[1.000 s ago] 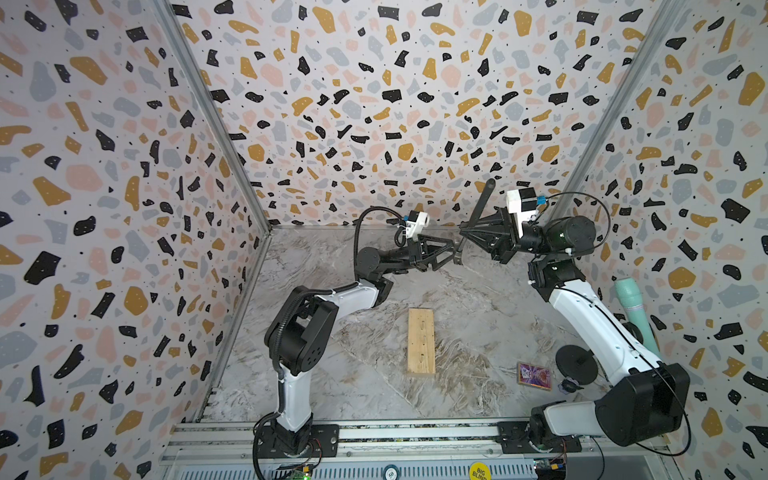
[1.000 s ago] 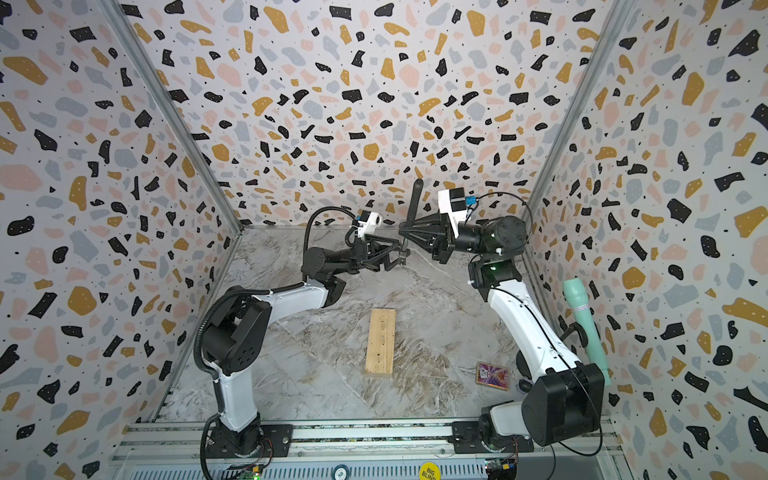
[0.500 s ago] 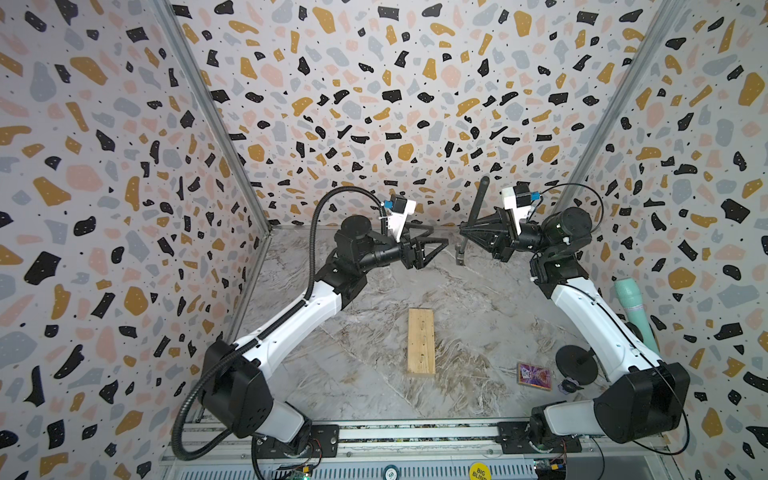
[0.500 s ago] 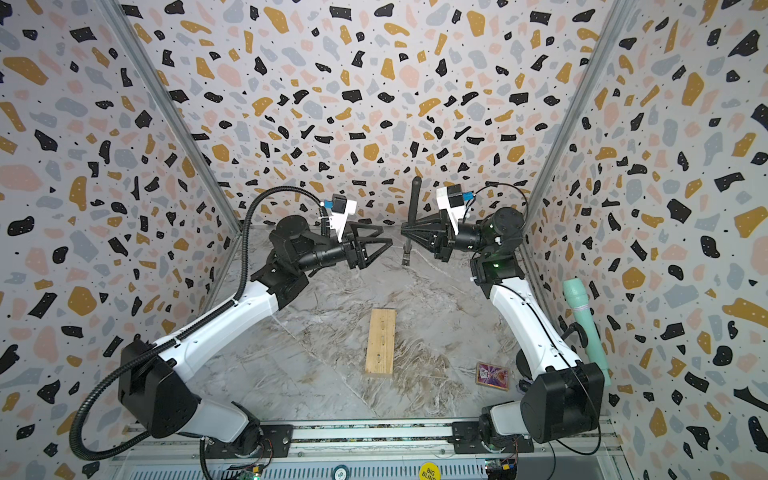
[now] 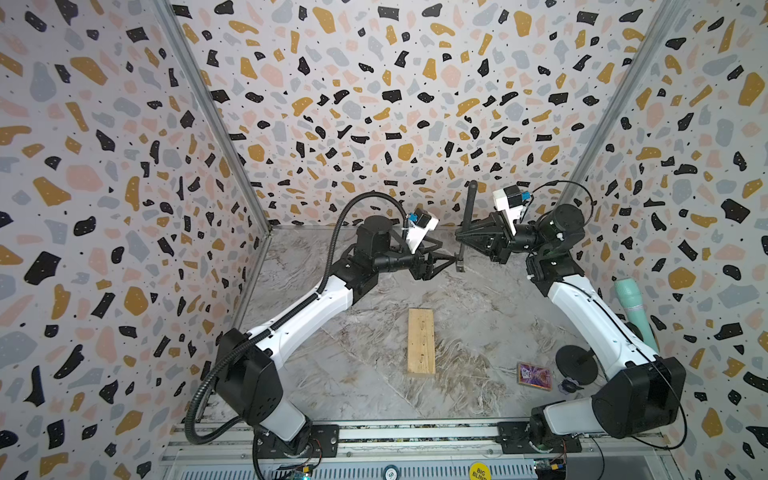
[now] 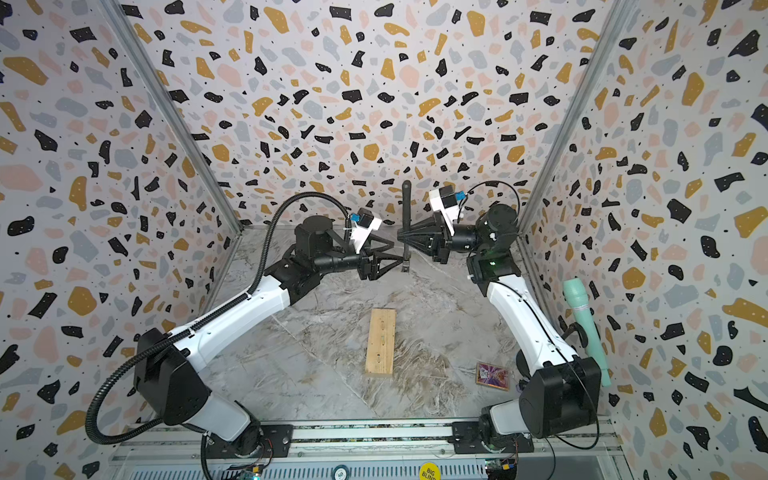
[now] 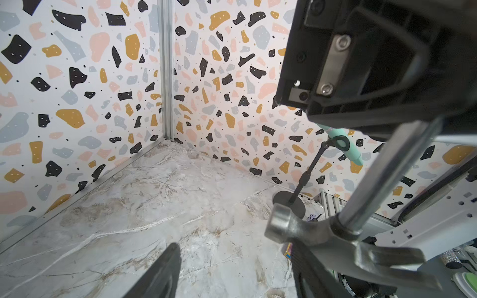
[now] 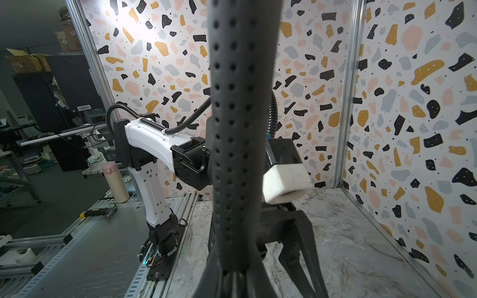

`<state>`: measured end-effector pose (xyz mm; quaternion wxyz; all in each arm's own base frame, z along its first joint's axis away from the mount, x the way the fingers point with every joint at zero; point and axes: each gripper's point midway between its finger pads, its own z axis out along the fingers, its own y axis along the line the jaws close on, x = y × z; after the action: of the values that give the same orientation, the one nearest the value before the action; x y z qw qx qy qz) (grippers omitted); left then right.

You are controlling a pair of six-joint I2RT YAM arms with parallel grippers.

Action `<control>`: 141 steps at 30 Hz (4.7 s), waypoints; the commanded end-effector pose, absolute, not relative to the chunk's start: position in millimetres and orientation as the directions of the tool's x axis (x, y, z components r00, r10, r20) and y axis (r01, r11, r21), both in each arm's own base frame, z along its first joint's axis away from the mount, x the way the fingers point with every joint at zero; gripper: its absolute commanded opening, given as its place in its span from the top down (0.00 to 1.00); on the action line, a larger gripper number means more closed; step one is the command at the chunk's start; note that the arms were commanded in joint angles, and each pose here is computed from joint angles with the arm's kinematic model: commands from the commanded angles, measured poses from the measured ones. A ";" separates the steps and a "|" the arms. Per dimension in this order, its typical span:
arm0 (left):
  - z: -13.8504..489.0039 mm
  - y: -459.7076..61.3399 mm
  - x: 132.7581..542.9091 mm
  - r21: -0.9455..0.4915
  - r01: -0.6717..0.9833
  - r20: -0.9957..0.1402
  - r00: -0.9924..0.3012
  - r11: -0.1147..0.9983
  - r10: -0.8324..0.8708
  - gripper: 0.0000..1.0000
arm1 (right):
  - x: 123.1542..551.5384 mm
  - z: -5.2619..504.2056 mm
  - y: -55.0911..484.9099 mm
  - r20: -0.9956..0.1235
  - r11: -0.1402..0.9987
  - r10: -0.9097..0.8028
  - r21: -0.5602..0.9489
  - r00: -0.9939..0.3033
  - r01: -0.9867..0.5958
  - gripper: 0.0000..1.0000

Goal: Use a claw hammer to pull out a nail
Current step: Pick up the hammer at the center of the board.

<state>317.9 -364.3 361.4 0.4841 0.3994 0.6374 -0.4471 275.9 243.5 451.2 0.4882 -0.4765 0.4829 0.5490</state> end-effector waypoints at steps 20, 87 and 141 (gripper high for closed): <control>402.7 -366.4 282.4 -0.093 0.986 -0.995 -0.097 0.140 0.025 0.44 | 255.9 470.2 263.2 -0.996 -0.138 0.089 -0.022 0.010 -0.990 1.00; 355.6 -384.6 343.0 -0.119 0.869 -0.986 -0.159 0.480 0.043 1.00 | 367.0 443.6 235.4 -0.964 0.776 0.217 0.265 -0.151 -0.572 0.63; 130.4 -246.8 303.1 -0.362 0.434 -0.677 -0.731 0.825 0.087 0.16 | 349.9 324.2 251.1 -0.984 0.922 0.175 0.176 -0.036 -0.344 1.00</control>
<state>317.4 -250.2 147.3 0.3681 0.1673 0.8797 -0.2503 354.1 261.2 281.5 0.6337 -0.1111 0.7452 0.1755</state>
